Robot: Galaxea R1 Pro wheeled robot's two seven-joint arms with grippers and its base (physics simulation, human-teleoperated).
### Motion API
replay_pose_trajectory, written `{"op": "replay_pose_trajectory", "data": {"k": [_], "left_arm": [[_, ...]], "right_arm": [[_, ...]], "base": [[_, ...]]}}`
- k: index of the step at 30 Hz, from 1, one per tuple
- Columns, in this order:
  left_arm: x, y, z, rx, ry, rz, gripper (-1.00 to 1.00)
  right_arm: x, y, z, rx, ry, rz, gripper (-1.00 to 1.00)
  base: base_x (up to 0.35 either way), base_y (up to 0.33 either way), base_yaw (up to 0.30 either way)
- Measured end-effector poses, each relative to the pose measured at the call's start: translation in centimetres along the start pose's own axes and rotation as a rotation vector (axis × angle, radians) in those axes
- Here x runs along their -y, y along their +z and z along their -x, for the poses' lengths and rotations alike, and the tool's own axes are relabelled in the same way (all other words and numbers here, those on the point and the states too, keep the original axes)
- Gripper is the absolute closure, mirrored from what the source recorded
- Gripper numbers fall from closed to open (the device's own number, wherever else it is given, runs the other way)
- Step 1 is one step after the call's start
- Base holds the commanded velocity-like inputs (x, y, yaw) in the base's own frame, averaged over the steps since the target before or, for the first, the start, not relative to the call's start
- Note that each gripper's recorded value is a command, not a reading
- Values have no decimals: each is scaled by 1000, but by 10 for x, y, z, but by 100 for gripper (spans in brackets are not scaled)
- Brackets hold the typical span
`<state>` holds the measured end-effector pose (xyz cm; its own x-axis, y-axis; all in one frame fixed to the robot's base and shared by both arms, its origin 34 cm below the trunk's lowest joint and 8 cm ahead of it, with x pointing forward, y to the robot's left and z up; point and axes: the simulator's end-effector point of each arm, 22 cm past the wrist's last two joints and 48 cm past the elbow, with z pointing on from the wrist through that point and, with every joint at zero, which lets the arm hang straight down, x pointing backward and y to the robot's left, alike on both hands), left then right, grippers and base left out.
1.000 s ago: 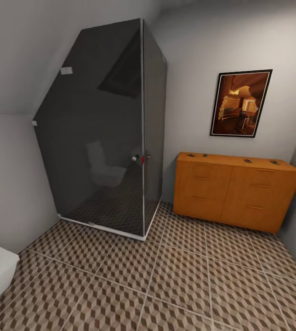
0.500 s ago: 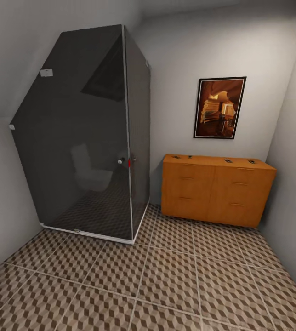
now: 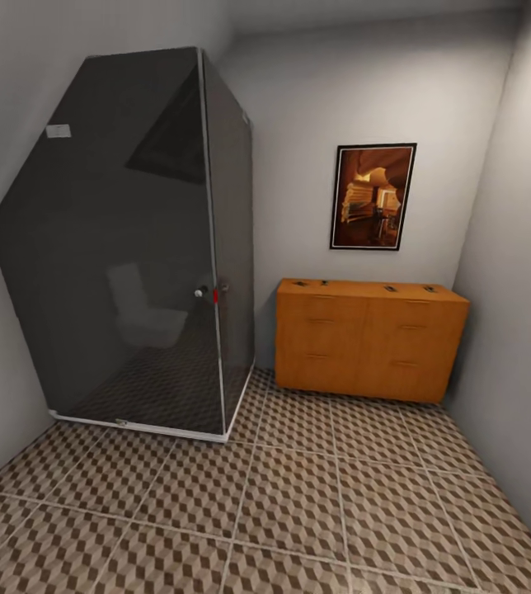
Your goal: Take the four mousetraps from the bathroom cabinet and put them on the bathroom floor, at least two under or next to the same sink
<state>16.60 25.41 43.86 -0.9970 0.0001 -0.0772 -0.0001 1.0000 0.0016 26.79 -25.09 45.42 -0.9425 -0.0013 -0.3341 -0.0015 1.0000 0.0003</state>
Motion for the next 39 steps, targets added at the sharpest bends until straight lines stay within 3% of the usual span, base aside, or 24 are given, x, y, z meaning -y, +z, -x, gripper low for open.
{"op": "replay_pose_trajectory", "data": {"k": [39], "left_arm": [[-1, 0, -16, -41, 0, 1, -100]], "right_arm": [[2, 0, -16, -41, 1, -2, -100]], "base": [[0, 0, -207]]}}
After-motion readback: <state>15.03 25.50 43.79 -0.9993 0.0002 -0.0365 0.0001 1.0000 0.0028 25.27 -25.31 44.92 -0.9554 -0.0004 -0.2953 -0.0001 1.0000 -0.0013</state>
